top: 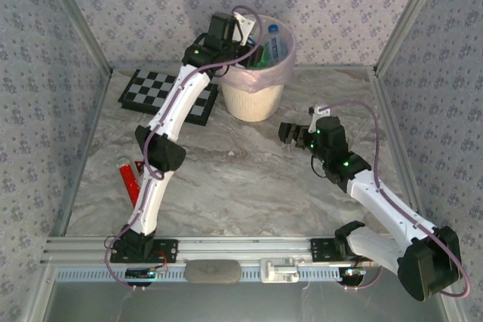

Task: Put the plastic bottles in the bin

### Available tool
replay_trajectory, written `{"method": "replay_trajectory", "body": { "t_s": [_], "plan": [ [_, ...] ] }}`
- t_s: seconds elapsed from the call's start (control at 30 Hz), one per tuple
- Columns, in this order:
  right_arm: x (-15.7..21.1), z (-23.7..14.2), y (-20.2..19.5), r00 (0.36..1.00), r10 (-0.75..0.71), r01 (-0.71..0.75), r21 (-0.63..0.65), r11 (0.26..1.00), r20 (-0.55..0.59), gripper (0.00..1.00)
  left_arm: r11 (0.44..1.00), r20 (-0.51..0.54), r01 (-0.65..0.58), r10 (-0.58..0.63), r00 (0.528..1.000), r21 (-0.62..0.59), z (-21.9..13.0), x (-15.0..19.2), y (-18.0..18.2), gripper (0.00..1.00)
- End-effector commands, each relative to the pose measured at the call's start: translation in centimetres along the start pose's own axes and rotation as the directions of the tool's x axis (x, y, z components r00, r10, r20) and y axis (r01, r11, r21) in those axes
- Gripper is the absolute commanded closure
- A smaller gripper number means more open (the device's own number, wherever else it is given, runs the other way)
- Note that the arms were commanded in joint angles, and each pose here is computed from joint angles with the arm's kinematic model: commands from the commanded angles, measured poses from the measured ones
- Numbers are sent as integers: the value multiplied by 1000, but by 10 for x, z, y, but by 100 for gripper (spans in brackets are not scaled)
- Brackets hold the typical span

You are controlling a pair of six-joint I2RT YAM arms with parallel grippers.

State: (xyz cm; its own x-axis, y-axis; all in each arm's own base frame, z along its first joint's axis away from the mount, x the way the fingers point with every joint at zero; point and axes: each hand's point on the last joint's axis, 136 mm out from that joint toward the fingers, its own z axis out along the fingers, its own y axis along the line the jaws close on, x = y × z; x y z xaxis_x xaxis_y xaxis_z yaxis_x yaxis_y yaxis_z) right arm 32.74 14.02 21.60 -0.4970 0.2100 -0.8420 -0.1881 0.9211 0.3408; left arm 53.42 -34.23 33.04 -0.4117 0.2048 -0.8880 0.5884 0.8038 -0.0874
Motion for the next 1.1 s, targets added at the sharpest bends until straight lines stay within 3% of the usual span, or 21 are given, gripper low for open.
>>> {"method": "replay_trajectory", "body": {
  "t_s": [0.0, 0.3, 0.73, 1.07],
  "plan": [
    [0, -4, -5, 1000, -4, 4, 23, 1000, 4, 1, 999, 41, 25, -26, 999, 27, -4, -13, -2, 39],
    [1, -7, -6, 1000, 8, -8, 23, 1000, 7, 1, 998, 65, 47, -50, 997, 42, -15, -23, -7, 18],
    [1, -7, -5, 1000, 12, -13, 20, 1000, 10, 1, 995, 132, 61, -71, 989, 81, -52, -53, -19, 0],
    [8, -1, -10, 1000, 8, -8, 36, 999, -8, 1, 991, 199, 55, -78, 977, 121, -107, -78, -37, 0]
  ]
}}
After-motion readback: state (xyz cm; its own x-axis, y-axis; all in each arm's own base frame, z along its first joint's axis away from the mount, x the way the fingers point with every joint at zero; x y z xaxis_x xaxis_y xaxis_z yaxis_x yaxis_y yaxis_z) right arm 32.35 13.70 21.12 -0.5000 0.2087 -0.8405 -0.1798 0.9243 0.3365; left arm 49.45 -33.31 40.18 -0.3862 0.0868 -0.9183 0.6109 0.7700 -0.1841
